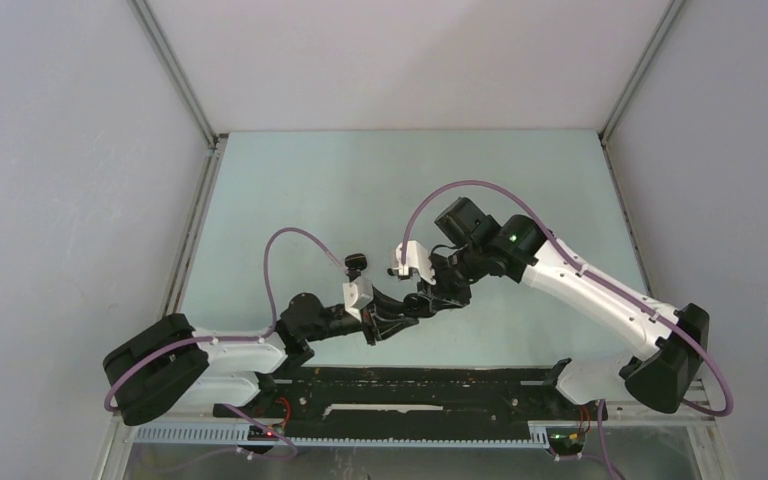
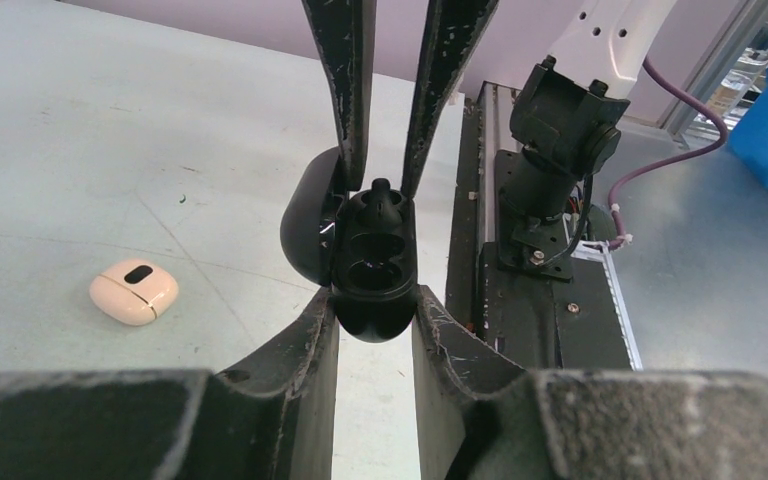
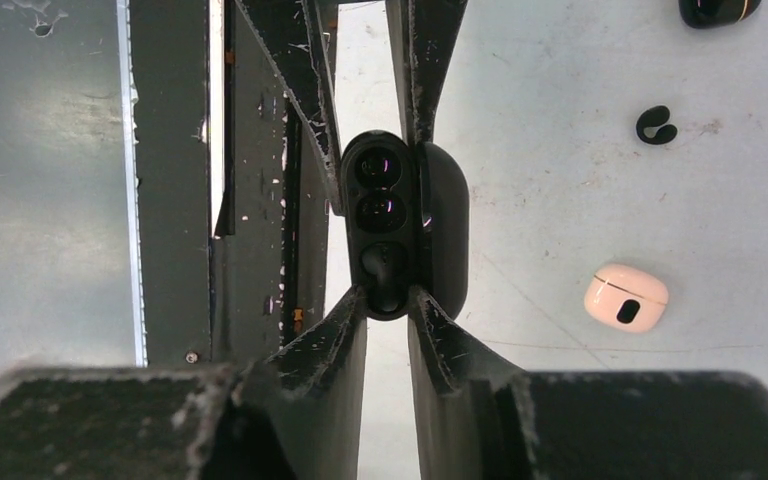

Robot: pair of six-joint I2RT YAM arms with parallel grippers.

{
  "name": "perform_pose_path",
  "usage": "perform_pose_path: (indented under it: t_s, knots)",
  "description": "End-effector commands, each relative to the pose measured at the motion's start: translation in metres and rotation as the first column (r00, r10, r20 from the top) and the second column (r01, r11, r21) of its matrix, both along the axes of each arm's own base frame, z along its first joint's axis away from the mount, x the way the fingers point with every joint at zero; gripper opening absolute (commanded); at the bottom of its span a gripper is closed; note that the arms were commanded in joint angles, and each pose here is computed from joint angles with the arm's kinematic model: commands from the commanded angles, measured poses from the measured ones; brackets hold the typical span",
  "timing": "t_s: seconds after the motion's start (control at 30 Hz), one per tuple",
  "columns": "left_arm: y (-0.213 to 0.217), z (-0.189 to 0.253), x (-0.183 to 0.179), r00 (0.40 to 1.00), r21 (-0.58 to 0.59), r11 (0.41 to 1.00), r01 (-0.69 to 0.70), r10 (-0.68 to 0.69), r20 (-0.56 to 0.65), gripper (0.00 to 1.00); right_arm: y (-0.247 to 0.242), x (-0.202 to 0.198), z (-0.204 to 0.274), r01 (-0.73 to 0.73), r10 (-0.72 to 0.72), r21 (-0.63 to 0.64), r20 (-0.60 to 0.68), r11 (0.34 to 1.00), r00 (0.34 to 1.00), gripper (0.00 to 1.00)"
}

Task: Insert the wireless bluetooth earbuds into the charging case
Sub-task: Place the earbud in the charging case.

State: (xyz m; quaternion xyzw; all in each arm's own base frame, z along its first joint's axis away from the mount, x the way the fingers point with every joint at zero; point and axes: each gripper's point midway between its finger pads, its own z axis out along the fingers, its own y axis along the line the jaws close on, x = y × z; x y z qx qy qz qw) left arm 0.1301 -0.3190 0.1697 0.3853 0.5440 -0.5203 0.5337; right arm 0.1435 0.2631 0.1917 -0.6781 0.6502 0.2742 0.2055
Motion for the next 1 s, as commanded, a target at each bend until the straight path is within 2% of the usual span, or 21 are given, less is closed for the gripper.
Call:
perform_pose_path:
  t_s: [0.0, 0.37, 0.53, 0.63, 0.77, 0.97]
  knots:
    - [0.001, 0.010, 0.001, 1.000, -0.040, 0.999, 0.001, 0.000, 0.021, 0.00, -0.004, -0.003, 0.012, -0.003, 0.003, 0.022, 0.034, 1.000, 0.999, 0.26]
    - [0.001, 0.008, 0.003, 1.000, -0.034, 0.999, -0.006, 0.006, 0.014, 0.00, -0.013, -0.018, 0.034, -0.034, 0.037, 0.108, -0.017, 0.994, 0.999, 0.26]
    - [0.001, 0.007, 0.004, 1.000, -0.030, 0.999, -0.010, 0.010, 0.009, 0.00, -0.018, -0.007, 0.058, 0.012, -0.003, 0.198, -0.045, 0.980, 0.999, 0.26]
    - [0.003, 0.009, 0.005, 1.000, -0.039, 0.999, -0.021, 0.022, 0.015, 0.00, -0.026, 0.023, 0.073, 0.121, -0.102, 0.294, -0.077, 0.948, 0.992, 0.27]
    - [0.008, 0.013, 0.009, 0.999, -0.053, 0.997, -0.049, 0.050, 0.021, 0.00, -0.043, 0.082, 0.078, 0.306, -0.253, 0.391, -0.183, 0.868, 0.950, 0.27]
    - [0.020, 0.018, 0.014, 0.995, -0.077, 0.993, -0.094, 0.097, 0.029, 0.00, -0.044, 0.138, 0.038, 0.461, -0.399, 0.327, -0.240, 0.825, 0.885, 0.24]
